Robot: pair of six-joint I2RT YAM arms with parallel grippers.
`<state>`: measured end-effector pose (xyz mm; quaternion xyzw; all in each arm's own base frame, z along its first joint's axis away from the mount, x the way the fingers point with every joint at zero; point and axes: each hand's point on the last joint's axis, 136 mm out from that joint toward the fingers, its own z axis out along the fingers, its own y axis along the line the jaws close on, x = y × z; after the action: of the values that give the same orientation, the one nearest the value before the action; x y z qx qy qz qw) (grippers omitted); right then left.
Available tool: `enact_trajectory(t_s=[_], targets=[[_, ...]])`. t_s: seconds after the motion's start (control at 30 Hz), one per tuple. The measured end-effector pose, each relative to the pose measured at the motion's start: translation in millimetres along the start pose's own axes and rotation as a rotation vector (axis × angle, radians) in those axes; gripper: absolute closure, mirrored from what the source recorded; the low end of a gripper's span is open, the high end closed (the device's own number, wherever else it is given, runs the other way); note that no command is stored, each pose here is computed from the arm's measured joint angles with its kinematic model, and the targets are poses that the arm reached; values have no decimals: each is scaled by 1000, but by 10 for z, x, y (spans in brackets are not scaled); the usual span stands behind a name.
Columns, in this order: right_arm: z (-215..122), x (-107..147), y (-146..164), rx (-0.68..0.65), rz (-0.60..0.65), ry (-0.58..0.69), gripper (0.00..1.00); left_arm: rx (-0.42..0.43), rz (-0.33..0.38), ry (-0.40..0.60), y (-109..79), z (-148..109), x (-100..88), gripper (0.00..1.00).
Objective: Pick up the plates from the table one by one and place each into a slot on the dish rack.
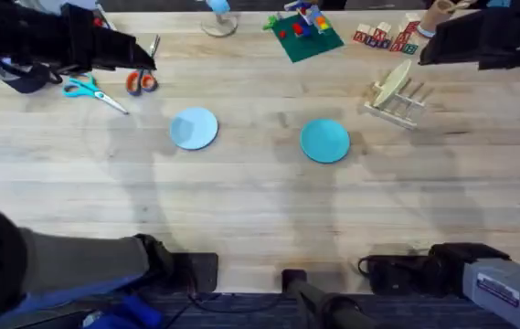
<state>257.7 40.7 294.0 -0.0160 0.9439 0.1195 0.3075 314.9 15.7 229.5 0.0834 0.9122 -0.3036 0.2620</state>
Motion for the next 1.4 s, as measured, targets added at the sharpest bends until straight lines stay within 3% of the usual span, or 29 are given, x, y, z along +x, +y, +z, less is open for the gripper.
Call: enact_trajectory(t_s=[0.33, 1.4], targets=[[0, 0, 0, 0, 0, 0, 5, 52, -75, 80, 229, 181, 149, 959], [-1, 1, 0, 0, 0, 0, 5, 80, -124, 185, 606, 509, 341, 959]])
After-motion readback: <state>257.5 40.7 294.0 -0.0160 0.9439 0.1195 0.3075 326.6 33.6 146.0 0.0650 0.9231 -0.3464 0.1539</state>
